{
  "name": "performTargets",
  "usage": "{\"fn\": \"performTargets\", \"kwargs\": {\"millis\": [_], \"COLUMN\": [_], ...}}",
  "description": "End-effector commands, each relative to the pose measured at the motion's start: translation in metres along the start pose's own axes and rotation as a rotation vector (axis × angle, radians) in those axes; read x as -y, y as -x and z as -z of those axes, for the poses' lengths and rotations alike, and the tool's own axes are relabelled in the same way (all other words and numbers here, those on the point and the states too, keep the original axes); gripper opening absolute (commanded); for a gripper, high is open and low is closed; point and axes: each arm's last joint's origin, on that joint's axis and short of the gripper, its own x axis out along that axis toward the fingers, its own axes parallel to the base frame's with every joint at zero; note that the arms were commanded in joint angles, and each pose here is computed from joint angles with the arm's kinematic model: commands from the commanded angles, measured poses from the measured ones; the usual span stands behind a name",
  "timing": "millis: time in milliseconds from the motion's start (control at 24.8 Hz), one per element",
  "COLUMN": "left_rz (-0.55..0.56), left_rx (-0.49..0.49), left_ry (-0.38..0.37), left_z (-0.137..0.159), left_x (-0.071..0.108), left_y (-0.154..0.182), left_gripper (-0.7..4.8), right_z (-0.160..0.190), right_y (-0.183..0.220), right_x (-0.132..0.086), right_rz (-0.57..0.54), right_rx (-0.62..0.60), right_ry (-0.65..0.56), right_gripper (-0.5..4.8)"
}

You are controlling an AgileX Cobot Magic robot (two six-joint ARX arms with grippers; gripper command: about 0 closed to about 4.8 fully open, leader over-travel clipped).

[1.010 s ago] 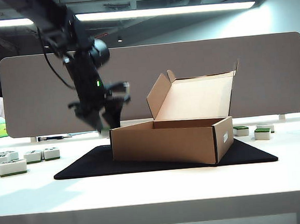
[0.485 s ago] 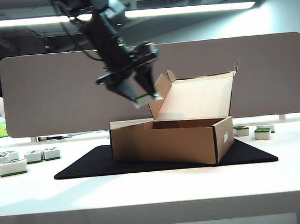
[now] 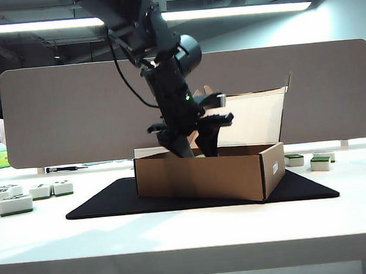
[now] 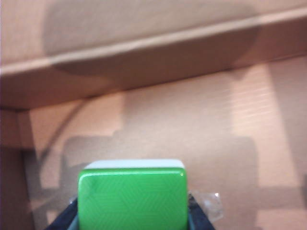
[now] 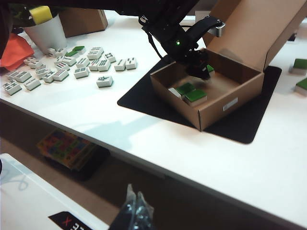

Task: Pick up four mahjong tiles and put them into the paper box.

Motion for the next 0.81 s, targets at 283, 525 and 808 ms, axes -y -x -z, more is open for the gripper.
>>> {"fn": "performTargets", "kwargs": {"millis": [283, 525, 808], "left_rz": [0.005, 0.01, 0.011], "left_rx": [-0.025, -0.065, -0.086], "left_ry": [0.008, 0.009, 0.01], "left_z": [0.004, 0.009, 0.012], "left_x": [0.0, 0.0, 0.0], "left_y": [-0.011, -0.014, -0.018], "left_gripper": [2.11, 2.65, 3.05], "right_z": [0.003, 0.003, 0.003], "right_y": [0.002, 0.002, 0.002], "right_x": [-0.002, -0.002, -0.002], "right_rz": [-0.003, -0.003, -0.004], "right_rx": [-0.003, -0.002, -0.002], "right_ry": [-0.002, -0.002, -0.002], "right_gripper": [-0.01, -0.01, -0.01]}}
